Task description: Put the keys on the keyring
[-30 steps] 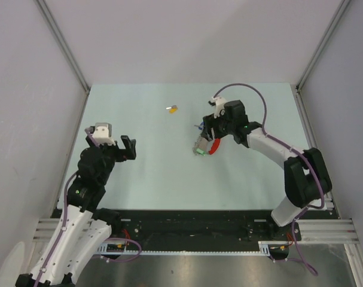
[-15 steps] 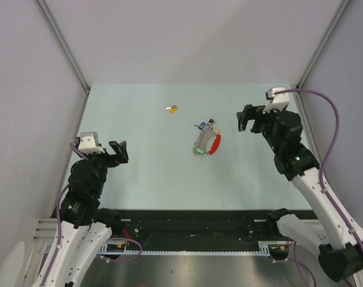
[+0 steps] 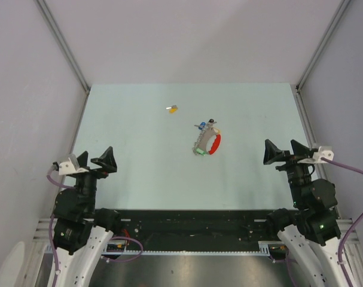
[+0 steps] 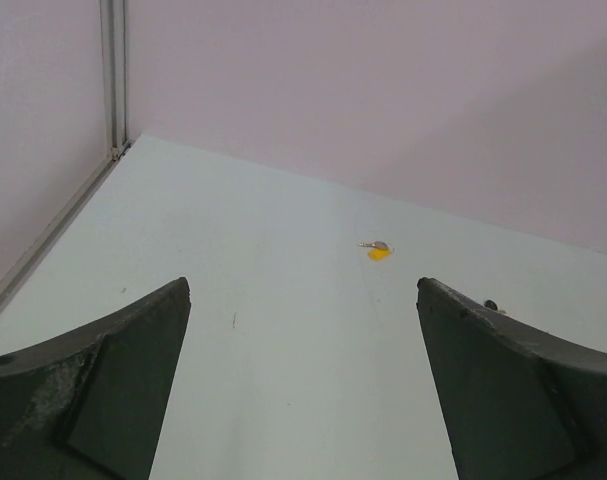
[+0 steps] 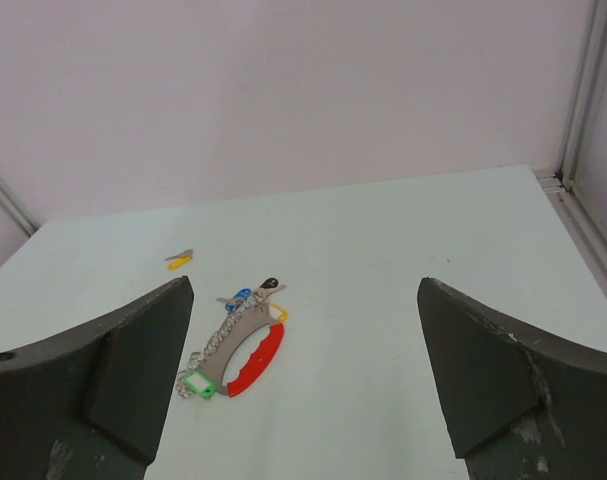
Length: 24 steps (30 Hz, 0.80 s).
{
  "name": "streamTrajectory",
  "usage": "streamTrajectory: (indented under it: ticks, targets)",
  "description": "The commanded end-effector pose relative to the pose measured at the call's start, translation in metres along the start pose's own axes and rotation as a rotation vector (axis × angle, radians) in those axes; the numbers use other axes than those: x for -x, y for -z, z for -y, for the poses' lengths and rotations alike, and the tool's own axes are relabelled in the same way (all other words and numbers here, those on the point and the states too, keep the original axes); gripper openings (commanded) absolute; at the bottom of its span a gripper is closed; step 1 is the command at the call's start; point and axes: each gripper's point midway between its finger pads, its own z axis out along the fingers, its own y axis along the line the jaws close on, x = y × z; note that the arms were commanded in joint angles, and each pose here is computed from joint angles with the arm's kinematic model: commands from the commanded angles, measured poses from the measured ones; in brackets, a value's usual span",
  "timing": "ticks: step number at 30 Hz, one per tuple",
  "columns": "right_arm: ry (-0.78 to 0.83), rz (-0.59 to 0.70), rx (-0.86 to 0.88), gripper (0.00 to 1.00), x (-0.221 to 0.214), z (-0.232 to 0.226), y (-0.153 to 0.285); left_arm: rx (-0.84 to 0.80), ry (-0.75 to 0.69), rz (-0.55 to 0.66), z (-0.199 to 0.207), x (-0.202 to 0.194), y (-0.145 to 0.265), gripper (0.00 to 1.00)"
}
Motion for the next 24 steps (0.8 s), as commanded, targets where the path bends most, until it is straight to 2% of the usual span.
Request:
streamTrajectory:
  ticks: [1, 7, 11, 24]
  targets:
    - [-0.001, 0.066, -0.025, 0.99, 0.012, 0.009, 0.014, 0.040, 0.032, 0.056, -0.007, 0.010, 0.001, 1.00]
    - [0.078, 0.043, -0.018, 1.00, 0.008, 0.014, 0.025, 0.060, 0.024, 0.043, -0.010, 0.006, -0.002, 1.00]
    - [0.077, 0.022, -0.024, 1.00, -0.002, 0.015, 0.022, 0.078, 0.018, 0.037, -0.013, 0.005, -0.003, 1.00]
    - [0.057, 0.069, 0.011, 1.00, 0.001, 0.012, 0.030, 0.111, 0.008, 0.009, -0.016, -0.001, -0.010, 1.00]
